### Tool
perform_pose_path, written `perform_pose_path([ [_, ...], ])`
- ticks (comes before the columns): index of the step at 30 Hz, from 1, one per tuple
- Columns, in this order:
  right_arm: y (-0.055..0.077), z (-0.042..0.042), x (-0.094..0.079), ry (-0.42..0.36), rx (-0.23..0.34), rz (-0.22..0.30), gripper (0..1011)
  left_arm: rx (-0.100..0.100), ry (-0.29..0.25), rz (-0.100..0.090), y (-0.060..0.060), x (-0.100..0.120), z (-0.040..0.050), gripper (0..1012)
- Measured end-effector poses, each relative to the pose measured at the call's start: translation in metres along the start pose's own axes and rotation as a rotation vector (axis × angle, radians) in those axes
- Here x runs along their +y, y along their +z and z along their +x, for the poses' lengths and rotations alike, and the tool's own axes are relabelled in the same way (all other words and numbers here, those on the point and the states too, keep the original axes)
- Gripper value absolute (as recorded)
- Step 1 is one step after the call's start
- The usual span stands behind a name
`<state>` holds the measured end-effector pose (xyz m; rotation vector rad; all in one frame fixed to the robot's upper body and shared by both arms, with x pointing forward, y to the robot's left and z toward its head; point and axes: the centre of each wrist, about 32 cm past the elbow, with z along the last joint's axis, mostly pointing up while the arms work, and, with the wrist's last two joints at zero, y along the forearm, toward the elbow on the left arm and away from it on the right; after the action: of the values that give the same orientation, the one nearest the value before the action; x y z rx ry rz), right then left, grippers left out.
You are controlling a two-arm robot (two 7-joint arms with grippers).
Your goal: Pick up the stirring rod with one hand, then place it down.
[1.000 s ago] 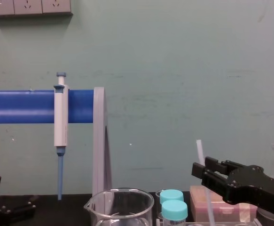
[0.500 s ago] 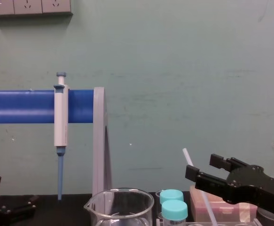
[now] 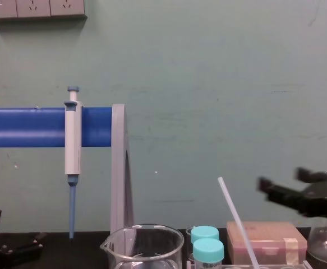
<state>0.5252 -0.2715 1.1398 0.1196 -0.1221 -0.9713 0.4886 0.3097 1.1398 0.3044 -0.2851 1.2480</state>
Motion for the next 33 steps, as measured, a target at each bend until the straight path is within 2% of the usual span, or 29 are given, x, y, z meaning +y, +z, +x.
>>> perform_pose_path([
  [1, 0.001, 0.001, -0.002, -0.045, -0.005, -0.008, 1003, 0.0, 0.0, 0.0, 0.0, 0.0, 0.0, 1000],
  [2, 0.003, 0.0026, -0.006, -0.139, -0.015, -0.027, 1003, 0.0, 0.0, 0.0, 0.0, 0.0, 0.0, 1000],
  [3, 0.003, 0.0032, -0.008, -0.171, -0.019, -0.034, 1003, 0.0, 0.0, 0.0, 0.0, 0.0, 0.0, 1000],
  [4, 0.002, 0.0043, -0.012, -0.253, -0.031, -0.06, 1003, 0.0, 0.0, 0.0, 0.0, 0.0, 0.0, 1000],
  [8, -0.006, 0.0065, -0.021, -0.391, -0.039, -0.125, 1003, 0.0, 0.0, 0.0, 0.0, 0.0, 0.0, 1000],
  [11, -0.012, 0.0067, -0.024, -0.435, -0.036, -0.154, 1003, 0.0, 0.0, 0.0, 0.0, 0.0, 0.0, 1000],
  [15, -0.018, 0.0069, -0.025, -0.45, -0.041, -0.178, 1003, 0.0, 0.0, 0.0, 0.0, 0.0, 0.0, 1000],
  [33, -0.016, 0.0069, -0.025, -0.445, -0.039, -0.171, 1003, 0.0, 0.0, 0.0, 0.0, 0.0, 0.0, 1000],
])
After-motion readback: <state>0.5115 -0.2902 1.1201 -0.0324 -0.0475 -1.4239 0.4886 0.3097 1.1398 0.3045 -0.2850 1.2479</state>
